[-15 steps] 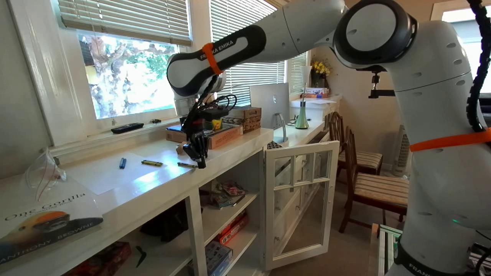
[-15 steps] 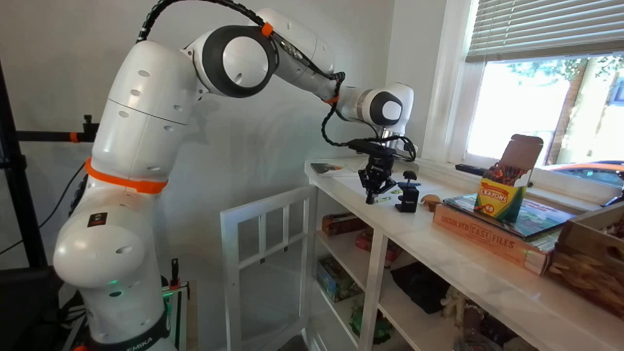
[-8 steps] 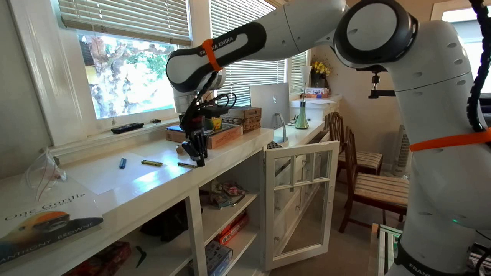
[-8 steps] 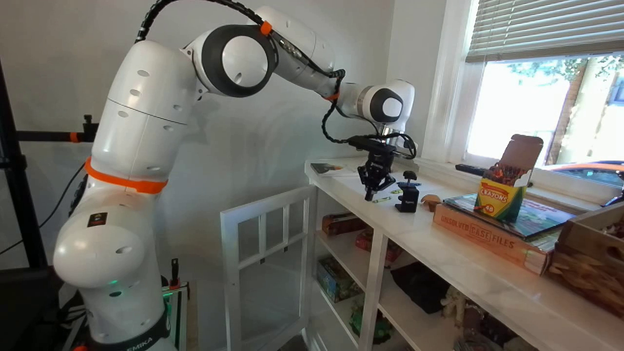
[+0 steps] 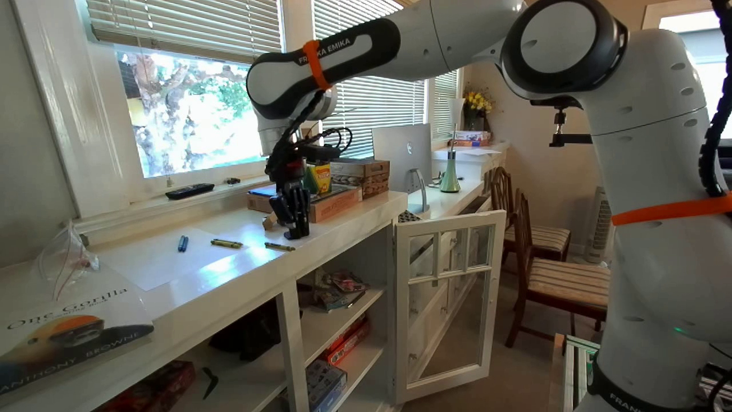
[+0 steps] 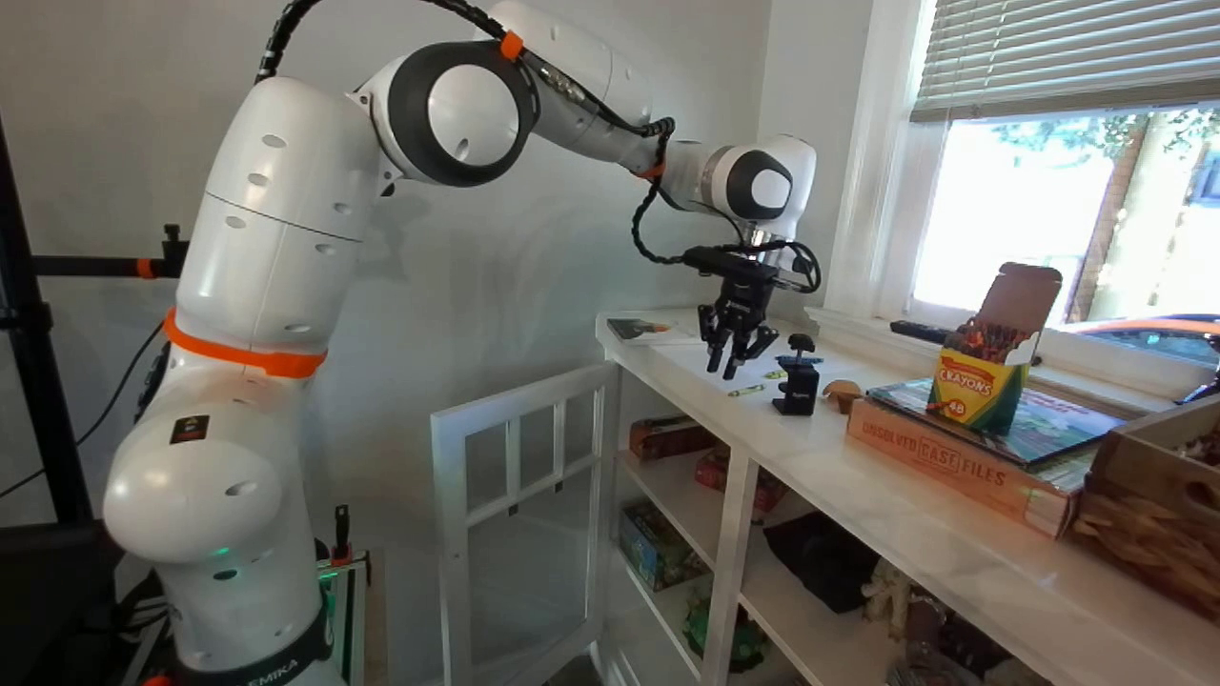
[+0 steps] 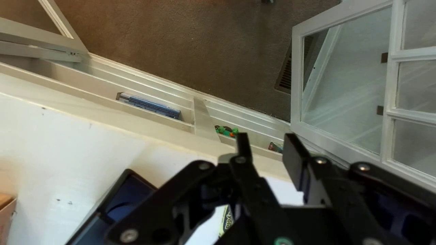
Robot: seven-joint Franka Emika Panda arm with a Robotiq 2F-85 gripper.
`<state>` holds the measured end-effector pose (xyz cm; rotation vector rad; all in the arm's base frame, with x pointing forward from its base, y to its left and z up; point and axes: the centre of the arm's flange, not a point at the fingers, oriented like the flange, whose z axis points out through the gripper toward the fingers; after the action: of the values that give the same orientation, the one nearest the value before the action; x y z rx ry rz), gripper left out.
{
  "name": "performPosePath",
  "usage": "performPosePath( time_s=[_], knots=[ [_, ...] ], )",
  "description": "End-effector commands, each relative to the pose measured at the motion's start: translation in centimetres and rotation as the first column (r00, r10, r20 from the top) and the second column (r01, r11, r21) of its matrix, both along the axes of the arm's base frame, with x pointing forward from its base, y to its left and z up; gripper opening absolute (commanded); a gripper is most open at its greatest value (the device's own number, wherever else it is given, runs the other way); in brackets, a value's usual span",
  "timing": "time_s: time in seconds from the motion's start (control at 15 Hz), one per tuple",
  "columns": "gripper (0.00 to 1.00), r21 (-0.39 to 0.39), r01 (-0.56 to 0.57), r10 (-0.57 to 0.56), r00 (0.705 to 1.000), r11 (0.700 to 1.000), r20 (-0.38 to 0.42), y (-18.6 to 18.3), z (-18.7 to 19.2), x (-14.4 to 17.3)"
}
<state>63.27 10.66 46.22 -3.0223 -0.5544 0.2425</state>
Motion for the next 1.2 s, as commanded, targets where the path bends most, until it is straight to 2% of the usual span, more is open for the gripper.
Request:
performPosePath(
  time_s=[0.0, 0.27, 0.33, 0.93, 1.13],
  knots=[
    [0.63, -0.007, -0.022, 0.022, 1.0, 1.0, 0.016, -0.4, -0.2, -0.1],
    [0.94, -0.013, -0.034, 0.035, 0.997, 0.999, 0.069, -0.2, -0.6, 0.6],
    [0.99, -0.014, -0.036, 0.037, 0.996, 0.999, 0.079, -0.2, -0.6, 0.7],
    [0.99, -0.008, -0.063, 0.064, 0.995, 0.998, 0.074, 0.5, -1.1, 0.3],
    [0.85, -0.013, -0.068, 0.068, 0.995, 0.998, 0.069, 0.5, -1.7, 0.1]
  ],
)
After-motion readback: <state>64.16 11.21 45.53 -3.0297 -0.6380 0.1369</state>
